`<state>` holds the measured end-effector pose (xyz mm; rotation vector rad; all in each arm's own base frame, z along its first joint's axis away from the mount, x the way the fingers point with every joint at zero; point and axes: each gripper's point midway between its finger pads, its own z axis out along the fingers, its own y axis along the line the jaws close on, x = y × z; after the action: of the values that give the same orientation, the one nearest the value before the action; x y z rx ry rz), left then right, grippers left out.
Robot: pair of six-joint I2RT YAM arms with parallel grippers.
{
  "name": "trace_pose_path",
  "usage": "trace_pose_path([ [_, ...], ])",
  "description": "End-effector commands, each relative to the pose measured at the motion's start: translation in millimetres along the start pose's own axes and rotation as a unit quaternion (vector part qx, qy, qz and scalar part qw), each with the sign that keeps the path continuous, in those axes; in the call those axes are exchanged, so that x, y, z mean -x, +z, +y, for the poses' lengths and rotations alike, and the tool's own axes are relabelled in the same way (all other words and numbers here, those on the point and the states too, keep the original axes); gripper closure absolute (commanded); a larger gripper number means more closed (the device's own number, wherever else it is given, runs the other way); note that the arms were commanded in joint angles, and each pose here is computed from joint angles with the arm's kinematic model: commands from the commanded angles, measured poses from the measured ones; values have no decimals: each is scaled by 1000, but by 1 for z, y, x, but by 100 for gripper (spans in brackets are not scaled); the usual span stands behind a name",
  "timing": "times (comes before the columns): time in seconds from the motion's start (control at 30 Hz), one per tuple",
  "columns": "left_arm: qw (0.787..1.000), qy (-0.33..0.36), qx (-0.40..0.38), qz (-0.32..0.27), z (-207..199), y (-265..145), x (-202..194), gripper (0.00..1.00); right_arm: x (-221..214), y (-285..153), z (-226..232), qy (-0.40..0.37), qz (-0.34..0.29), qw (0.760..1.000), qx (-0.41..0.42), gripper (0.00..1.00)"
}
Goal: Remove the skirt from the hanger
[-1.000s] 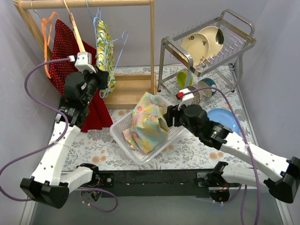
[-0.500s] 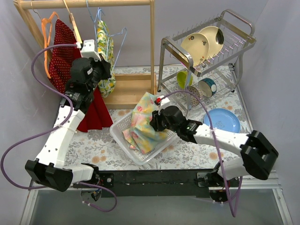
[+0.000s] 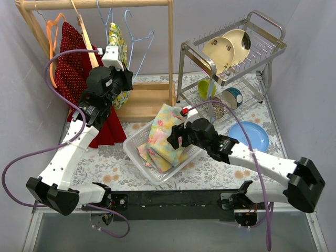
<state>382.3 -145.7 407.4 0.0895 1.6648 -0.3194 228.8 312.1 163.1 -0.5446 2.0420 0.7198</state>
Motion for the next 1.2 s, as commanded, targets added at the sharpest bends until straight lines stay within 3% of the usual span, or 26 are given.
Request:
trace_pose_path([
  [0.0, 998, 1, 6, -69, 0, -20, 48, 100, 31, -30, 22, 5, -61, 997, 56, 14],
  [0.17, 997, -13, -1, -73, -4, -21, 54, 100, 49, -56, 26, 11, -107, 992, 73, 2],
  [0.6, 994, 21, 12, -108, -7, 21, 83, 100, 59, -83, 31, 11, -145, 984, 98, 2],
  [1.0, 998, 21, -23, -53, -24, 60, 38, 99, 53, -83, 40, 7, -142, 982, 128, 2],
  [1.07, 998, 21, -39, -52, -30, 57, 38, 88, 53, -83, 40, 7, -142, 982, 128, 2],
  [1.1, 997, 19, -46, -56, -33, 51, 42, 71, 54, -84, 40, 7, -143, 981, 129, 2],
  [1.17, 996, 12, -65, -60, -39, 43, 45, 53, 54, -85, 41, 8, -143, 981, 130, 2],
])
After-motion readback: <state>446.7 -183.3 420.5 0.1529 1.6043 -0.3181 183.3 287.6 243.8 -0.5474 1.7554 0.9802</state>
